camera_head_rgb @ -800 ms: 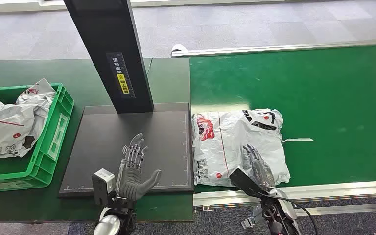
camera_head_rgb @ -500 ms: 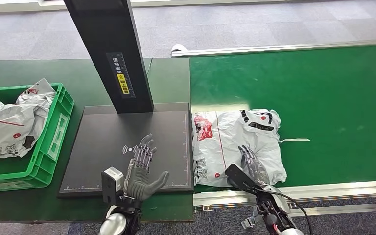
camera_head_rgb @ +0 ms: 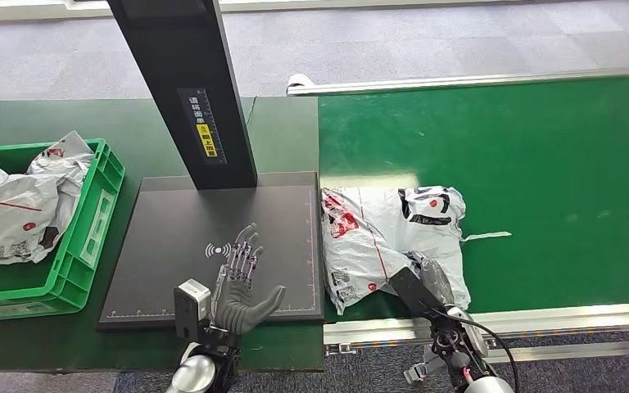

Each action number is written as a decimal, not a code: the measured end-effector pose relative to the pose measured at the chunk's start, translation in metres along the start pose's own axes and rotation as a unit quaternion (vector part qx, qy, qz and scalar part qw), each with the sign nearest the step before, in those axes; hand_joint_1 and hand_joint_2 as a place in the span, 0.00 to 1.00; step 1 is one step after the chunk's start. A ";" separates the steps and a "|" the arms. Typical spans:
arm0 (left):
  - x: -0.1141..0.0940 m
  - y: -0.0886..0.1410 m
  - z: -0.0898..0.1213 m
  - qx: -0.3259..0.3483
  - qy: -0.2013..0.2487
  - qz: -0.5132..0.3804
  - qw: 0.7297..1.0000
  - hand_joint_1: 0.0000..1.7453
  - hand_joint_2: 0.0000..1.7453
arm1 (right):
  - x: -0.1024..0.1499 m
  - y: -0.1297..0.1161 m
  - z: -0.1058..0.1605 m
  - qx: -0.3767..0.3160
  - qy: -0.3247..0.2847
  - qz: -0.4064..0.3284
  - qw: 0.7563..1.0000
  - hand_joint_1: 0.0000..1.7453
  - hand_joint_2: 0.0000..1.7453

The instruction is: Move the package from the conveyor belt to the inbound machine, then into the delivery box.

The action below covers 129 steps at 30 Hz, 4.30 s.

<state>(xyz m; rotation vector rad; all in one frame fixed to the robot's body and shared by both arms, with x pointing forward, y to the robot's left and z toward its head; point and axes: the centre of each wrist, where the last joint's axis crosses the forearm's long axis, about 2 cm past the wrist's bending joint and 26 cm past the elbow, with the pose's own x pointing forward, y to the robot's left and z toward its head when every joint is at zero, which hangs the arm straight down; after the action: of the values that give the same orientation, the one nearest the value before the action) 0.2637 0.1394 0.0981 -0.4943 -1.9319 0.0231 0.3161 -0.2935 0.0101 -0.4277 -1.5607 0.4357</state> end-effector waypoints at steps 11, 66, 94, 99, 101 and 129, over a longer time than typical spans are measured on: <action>0.036 0.041 -0.023 -0.005 -0.089 -0.149 0.985 0.00 1.00 | 0.025 -0.029 0.054 -0.072 -0.098 -0.142 0.982 1.00 1.00; 0.151 0.208 -0.124 0.001 -0.162 -0.367 0.916 0.00 1.00 | 0.174 0.027 -0.082 0.195 -0.257 -0.106 0.940 1.00 1.00; 0.143 0.197 -0.128 -0.026 -0.156 -0.206 0.966 0.00 1.00 | 0.264 0.117 -0.057 0.312 -0.294 -0.195 0.882 0.00 1.00; 0.142 0.204 -0.118 -0.022 -0.144 -0.213 0.966 0.00 1.00 | 0.205 0.106 -0.049 0.281 -0.243 -0.210 0.904 0.00 1.00; 0.140 0.210 -0.108 -0.023 -0.135 -0.217 0.966 0.00 1.00 | 0.170 0.098 -0.039 0.262 -0.213 -0.222 0.915 0.00 1.00; 0.094 0.174 -0.081 -0.191 -0.010 -0.419 0.887 0.00 1.00 | 0.042 -0.013 0.096 0.016 -0.119 -0.270 0.955 0.00 1.00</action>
<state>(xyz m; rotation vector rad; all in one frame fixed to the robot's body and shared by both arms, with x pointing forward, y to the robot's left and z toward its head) 0.3621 0.3137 0.1718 0.1312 -2.0302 -0.9260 0.2186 -0.2840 0.0500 0.0913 -1.8209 0.0868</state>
